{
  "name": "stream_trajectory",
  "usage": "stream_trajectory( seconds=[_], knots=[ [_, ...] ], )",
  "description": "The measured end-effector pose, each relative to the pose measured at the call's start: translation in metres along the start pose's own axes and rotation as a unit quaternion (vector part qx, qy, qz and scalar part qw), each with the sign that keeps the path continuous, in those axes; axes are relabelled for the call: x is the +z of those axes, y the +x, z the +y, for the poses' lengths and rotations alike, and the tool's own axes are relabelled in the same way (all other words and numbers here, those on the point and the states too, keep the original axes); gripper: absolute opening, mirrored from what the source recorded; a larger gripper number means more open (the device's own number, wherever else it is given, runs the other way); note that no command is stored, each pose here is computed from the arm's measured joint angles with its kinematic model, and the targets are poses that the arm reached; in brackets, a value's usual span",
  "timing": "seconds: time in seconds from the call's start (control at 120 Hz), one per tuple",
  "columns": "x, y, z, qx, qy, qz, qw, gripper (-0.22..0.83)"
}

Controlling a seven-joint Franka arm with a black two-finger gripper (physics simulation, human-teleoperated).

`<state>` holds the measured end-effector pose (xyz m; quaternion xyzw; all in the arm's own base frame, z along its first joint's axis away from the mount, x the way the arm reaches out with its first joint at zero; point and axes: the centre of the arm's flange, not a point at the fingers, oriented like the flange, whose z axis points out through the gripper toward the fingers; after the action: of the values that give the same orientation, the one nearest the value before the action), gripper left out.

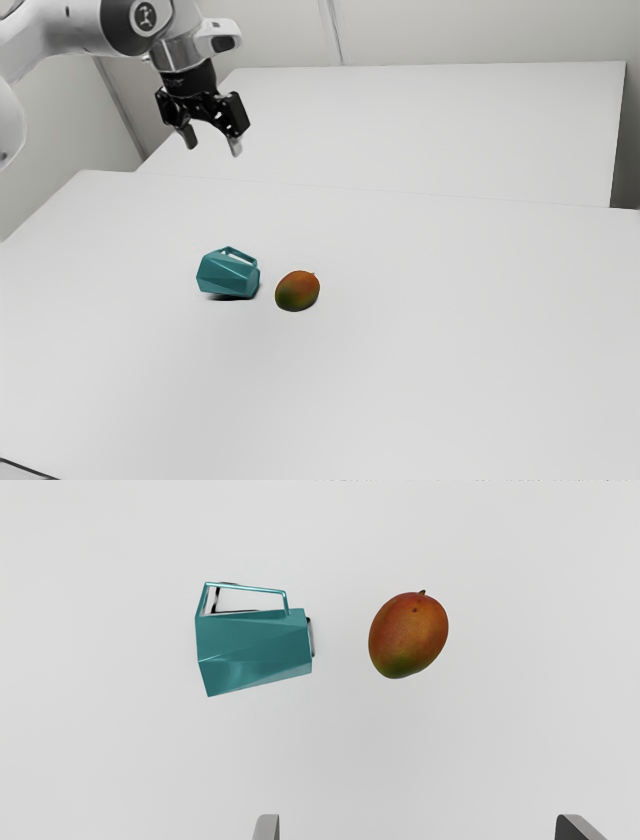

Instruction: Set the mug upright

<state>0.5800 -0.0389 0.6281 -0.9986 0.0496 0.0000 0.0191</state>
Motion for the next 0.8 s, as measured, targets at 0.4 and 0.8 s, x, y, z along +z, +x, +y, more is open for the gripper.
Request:
stream_trajectory(
  seconds=[0.4,0.8],
  knots=[
    [-0.002,-0.013,0.004,-0.006,-0.006,0.003,1.000,0.62],
    [0.061,-0.031,-0.007,-0.050,-0.065,-0.039,0.996,0.62]
  ],
)
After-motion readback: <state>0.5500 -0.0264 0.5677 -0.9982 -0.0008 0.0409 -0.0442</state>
